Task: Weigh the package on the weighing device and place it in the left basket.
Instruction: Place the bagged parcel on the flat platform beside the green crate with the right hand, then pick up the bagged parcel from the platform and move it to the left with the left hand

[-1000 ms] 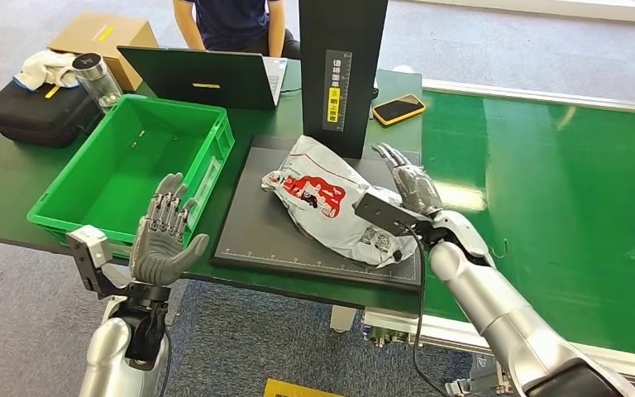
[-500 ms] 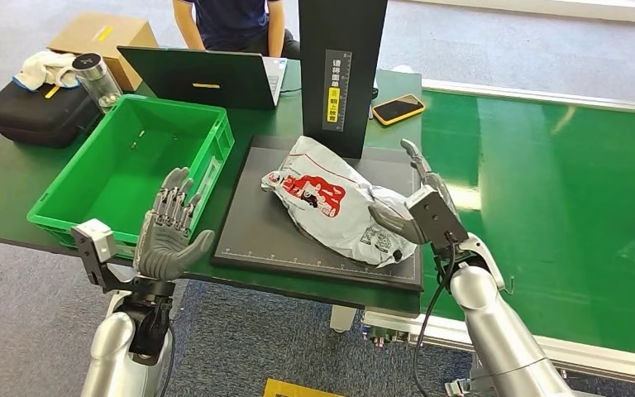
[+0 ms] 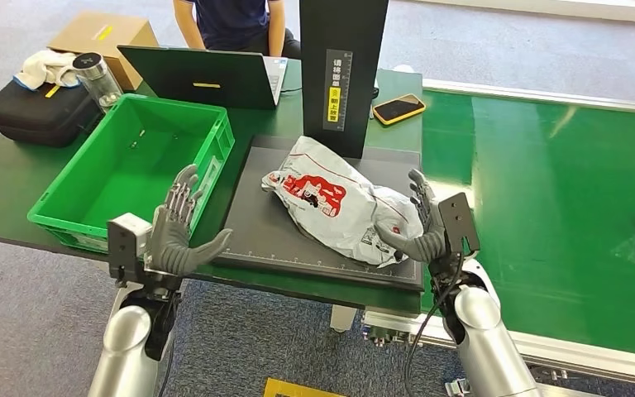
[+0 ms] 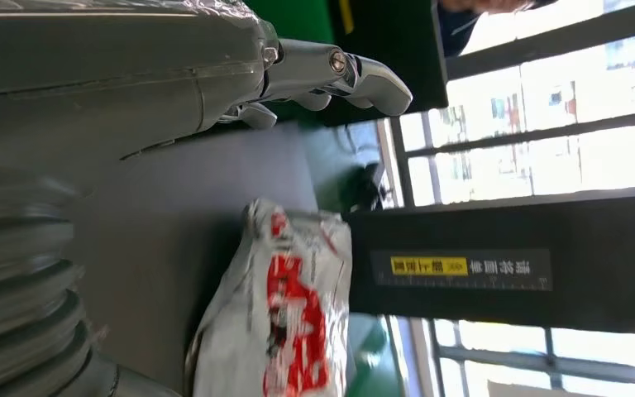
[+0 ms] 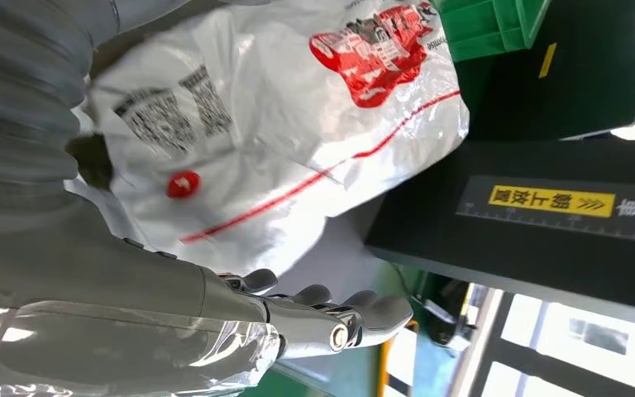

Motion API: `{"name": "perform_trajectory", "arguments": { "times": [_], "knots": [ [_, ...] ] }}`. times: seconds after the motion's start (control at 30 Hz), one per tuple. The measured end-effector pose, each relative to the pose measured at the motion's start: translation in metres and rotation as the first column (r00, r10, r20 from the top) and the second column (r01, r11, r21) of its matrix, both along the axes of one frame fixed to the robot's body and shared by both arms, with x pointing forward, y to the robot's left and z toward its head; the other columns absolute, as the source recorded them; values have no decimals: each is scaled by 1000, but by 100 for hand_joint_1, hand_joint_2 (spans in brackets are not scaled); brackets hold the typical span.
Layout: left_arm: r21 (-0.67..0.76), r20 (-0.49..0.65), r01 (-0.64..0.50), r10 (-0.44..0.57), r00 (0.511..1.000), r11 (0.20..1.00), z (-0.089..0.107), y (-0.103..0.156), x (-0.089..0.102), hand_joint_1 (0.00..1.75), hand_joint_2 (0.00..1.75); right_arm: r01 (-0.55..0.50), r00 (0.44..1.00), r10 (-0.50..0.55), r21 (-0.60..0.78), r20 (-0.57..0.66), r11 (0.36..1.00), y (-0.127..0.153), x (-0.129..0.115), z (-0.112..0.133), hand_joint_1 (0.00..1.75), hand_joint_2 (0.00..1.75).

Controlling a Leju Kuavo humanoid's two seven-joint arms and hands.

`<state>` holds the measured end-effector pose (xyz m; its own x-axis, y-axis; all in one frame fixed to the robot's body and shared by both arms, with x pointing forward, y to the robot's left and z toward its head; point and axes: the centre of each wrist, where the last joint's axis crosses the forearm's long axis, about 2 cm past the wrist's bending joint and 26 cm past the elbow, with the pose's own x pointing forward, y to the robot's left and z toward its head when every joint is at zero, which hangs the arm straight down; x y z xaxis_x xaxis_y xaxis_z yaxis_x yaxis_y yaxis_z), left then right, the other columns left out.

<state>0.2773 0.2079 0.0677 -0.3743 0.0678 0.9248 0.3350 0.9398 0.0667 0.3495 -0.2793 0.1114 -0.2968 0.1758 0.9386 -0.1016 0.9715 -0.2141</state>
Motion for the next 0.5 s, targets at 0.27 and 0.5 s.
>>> {"name": "perform_trajectory", "arguments": {
  "times": [0.27,0.5],
  "knots": [
    [326,158,-2,-53,986,945,35,-28,74,0,175,50,995,-45,53,-94,997,2,-9,-10,0,175],
    [427,147,69,-145,979,902,44,-48,94,0,175,115,990,-114,14,-84,993,-2,-31,-18,0,175]
  ]
}}
